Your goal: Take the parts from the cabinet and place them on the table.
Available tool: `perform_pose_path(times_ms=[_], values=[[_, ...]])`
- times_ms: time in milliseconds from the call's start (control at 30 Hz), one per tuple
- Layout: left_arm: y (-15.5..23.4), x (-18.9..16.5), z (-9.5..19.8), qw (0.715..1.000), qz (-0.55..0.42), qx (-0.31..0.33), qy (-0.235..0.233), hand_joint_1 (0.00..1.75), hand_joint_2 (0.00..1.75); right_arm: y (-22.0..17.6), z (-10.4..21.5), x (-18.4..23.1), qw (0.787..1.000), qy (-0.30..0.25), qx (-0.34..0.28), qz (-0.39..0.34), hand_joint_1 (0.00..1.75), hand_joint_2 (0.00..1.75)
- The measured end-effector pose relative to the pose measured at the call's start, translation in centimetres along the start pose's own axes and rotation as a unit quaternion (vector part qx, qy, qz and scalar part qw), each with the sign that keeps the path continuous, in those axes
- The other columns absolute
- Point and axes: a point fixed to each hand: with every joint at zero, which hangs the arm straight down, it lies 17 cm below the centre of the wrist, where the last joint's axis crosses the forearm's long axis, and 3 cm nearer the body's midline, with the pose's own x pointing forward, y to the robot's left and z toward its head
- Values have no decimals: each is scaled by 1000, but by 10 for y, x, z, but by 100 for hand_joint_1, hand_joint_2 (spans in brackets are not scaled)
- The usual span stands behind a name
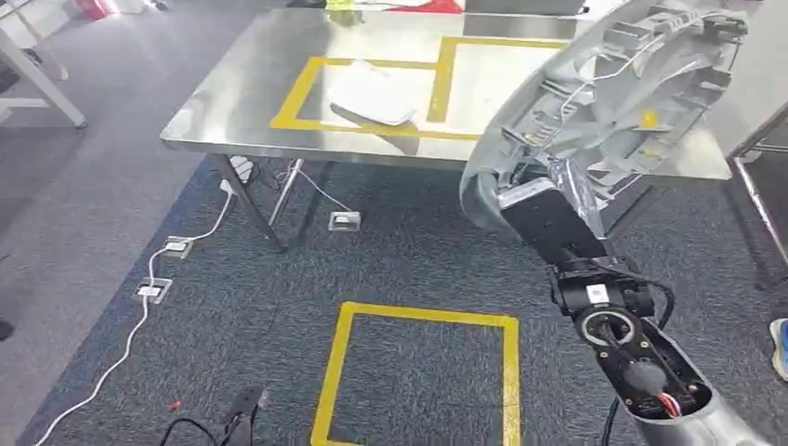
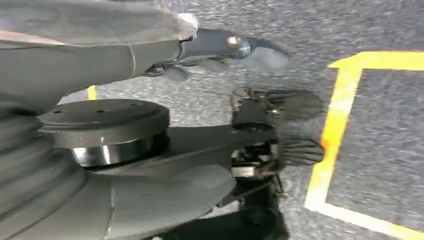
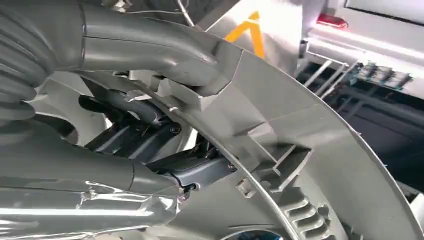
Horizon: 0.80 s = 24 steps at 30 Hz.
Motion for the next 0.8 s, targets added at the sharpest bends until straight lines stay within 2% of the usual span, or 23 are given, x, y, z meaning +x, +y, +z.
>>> perform_pose_path(times_ms=[800], values=[[1,0,0,1000,-1,0,0,0,175,0,2,0,1000,2,-1,-1,175,175]])
